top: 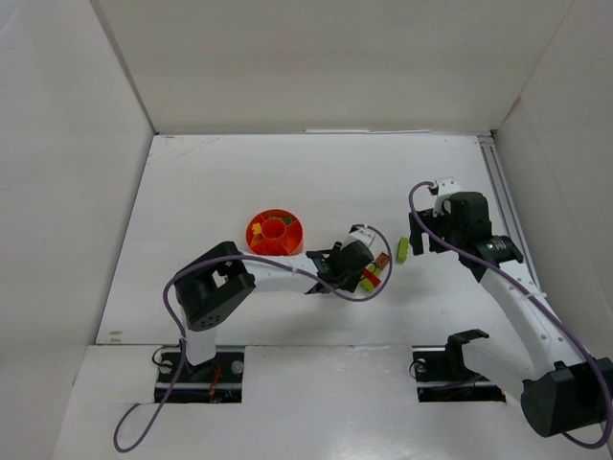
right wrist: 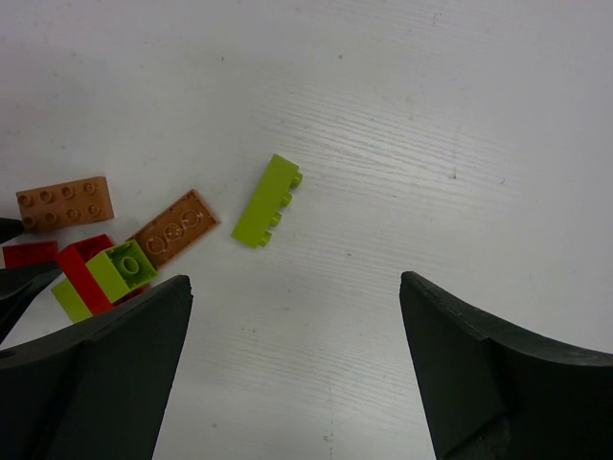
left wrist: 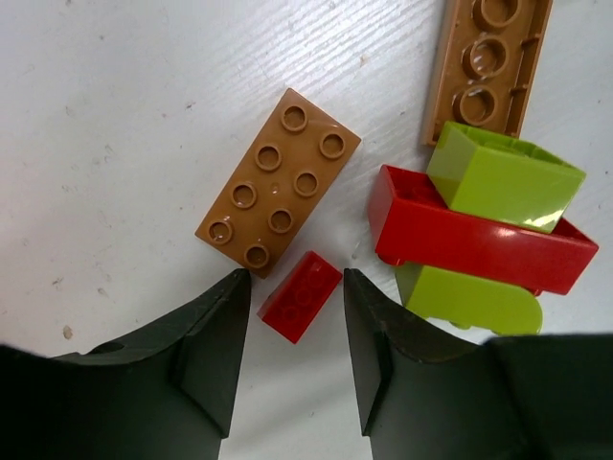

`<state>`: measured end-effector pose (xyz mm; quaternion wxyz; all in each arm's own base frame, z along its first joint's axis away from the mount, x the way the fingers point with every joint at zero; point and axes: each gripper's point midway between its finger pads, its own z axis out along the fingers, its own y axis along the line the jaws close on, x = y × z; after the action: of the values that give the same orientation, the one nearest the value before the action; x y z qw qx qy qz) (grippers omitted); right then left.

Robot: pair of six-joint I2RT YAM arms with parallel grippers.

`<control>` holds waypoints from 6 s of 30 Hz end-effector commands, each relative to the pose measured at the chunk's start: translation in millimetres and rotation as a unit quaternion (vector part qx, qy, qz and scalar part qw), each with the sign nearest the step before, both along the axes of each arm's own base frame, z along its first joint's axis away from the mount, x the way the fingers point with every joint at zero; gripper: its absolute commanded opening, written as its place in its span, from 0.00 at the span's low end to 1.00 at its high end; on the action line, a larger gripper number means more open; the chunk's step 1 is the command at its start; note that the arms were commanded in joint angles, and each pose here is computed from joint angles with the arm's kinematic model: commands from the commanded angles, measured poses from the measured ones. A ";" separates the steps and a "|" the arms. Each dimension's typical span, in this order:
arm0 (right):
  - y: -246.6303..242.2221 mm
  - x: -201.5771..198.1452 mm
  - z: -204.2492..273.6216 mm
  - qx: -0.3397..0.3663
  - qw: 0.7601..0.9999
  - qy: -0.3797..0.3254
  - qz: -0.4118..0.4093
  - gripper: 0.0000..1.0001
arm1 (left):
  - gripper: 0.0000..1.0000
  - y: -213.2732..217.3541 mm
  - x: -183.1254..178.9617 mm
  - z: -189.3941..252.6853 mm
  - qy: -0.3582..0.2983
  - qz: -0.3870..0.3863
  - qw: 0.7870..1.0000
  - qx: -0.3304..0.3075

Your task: Sort the legos into containers by color

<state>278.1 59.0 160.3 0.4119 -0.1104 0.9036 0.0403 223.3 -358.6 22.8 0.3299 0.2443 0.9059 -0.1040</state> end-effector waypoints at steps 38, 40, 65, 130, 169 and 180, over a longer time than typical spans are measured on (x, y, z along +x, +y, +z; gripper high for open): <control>5.7 7.8 13.7 0.018 0.999 -0.029 0.019 0.93 | 0.52 64.6 -21.6 61.9 0.019 0.059 0.992 -0.110; 5.7 7.8 13.7 0.018 0.999 -0.029 0.019 0.93 | 0.52 60.3 -19.0 46.4 0.030 0.060 0.994 -0.088; 3.0 7.8 16.2 0.018 0.999 -0.033 0.014 0.93 | 0.05 70.5 -7.4 74.2 -0.012 0.130 0.989 -0.067; 138.1 -19.7 -59.4 0.131 0.958 0.042 0.252 0.87 | 1.00 123.3 11.9 173.7 -0.088 0.060 0.960 -0.258; 142.3 -48.6 -97.5 0.229 0.908 0.118 0.332 0.38 | 1.00 118.3 9.1 163.8 -0.072 0.052 0.962 -0.259; 152.6 -56.2 -72.3 0.238 0.891 0.079 0.378 0.15 | 1.00 117.4 2.3 162.9 -0.072 0.035 0.960 -0.269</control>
<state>219.4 202.7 64.7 0.2657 -0.3042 0.8234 0.3986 227.0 -235.8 169.7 0.4316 0.1102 0.8468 -0.2908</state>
